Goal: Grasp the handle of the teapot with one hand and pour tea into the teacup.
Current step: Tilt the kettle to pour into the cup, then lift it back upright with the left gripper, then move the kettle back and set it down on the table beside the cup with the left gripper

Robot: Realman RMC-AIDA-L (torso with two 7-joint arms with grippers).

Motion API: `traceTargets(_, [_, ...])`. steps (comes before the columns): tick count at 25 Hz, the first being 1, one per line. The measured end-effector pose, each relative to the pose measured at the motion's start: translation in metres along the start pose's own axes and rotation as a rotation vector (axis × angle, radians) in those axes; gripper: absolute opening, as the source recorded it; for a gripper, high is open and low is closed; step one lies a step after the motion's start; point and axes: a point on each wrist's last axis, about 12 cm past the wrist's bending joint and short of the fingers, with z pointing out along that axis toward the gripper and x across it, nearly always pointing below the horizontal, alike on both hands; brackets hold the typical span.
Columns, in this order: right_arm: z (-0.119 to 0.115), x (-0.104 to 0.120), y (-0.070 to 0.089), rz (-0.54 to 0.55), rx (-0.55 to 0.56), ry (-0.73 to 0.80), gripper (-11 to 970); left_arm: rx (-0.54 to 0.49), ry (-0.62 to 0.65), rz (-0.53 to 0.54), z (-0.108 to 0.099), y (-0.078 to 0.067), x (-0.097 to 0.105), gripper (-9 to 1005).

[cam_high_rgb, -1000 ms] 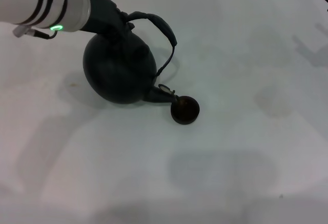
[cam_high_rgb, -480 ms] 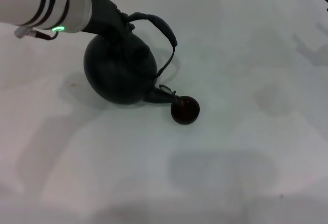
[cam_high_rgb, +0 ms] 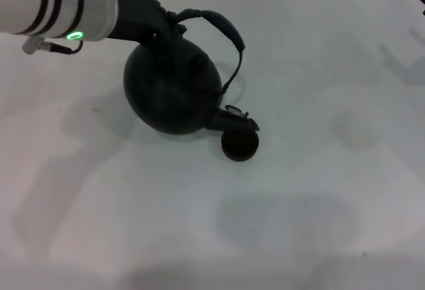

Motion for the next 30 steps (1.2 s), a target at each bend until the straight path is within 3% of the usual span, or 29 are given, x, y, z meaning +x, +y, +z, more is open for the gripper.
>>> traceTargets(8, [0.0,0.0,0.0,0.008,-0.001,0.001,849,0.031,-0.108,-0.132,-0.013,0.01,0.023,147])
traceTargets(18, [0.001,0.0,0.002,0.008,-0.016,0.001,849,-0.02,-0.307,-0.229,-0.033,0.025,0.082,147])
traceTargets(30, [-0.002,0.001,0.004,0.025,-0.029,0.002,849,0.016,-0.524,-0.35,-0.016,0.021,0.155,146])
